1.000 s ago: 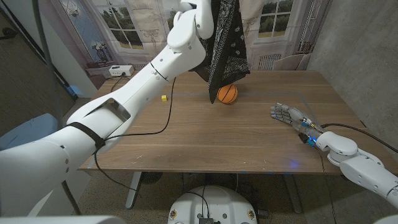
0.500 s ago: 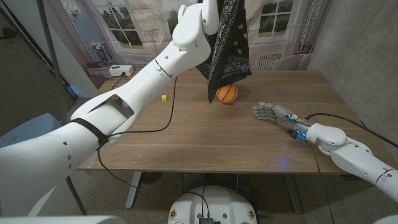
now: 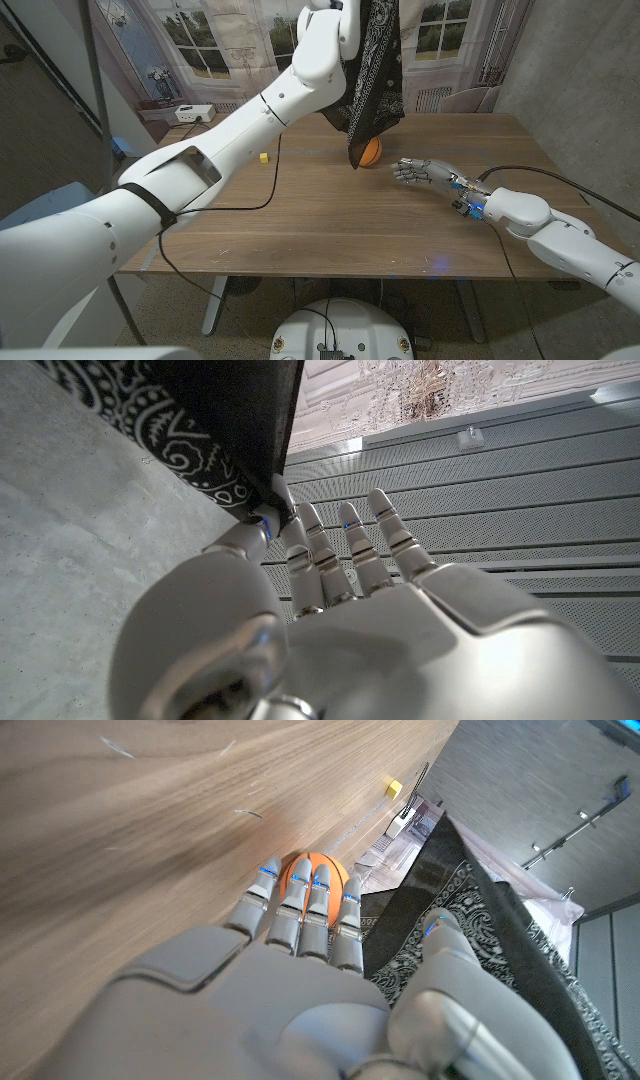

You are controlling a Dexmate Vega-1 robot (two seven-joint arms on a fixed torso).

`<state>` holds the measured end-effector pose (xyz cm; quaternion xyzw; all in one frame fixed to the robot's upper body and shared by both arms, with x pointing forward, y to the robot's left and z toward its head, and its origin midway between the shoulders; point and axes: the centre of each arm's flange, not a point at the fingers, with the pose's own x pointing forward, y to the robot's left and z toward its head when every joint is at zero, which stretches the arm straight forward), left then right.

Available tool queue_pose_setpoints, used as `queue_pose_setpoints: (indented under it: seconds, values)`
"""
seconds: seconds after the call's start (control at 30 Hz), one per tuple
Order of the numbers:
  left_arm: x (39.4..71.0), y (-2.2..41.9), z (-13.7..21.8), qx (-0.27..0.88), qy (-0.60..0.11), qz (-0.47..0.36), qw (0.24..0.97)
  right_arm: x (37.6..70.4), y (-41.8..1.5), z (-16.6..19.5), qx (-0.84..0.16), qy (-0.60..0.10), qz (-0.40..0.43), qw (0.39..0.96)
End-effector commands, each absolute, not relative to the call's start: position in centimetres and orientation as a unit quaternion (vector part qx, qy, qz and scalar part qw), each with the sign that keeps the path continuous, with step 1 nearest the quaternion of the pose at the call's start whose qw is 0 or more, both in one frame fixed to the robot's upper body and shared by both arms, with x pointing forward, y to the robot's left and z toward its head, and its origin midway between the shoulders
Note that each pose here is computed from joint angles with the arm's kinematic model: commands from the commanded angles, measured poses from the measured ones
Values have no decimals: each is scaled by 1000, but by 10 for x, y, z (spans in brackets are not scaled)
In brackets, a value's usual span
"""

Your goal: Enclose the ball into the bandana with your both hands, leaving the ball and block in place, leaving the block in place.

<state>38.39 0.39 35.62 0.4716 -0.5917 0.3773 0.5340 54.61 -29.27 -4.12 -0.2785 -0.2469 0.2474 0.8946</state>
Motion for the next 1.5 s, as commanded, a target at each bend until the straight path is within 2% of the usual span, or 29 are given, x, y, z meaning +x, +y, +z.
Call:
queue_pose_setpoints:
  seconds: [0.03,0.3,0.47,0.6,0.93,1.2,1.5]
  values:
    - [381,-7,352,494,-583,402,504,540,-265,-29,-328,-257,244,876]
    - [379,-7,351,500,-578,401,505,551,-251,-26,-347,-255,229,873]
    - [379,-6,349,509,-572,407,498,558,-248,-30,-309,-276,247,876]
    - [379,-5,347,510,-570,413,495,556,-242,-28,-321,-284,224,875]
    - [380,-8,344,514,-569,411,493,559,-227,-24,-338,-293,227,865]
    - [386,-11,343,531,-555,423,481,569,-212,-21,-310,-293,289,857]
    - [389,-14,341,537,-551,434,468,566,-189,-16,-340,-292,299,843]
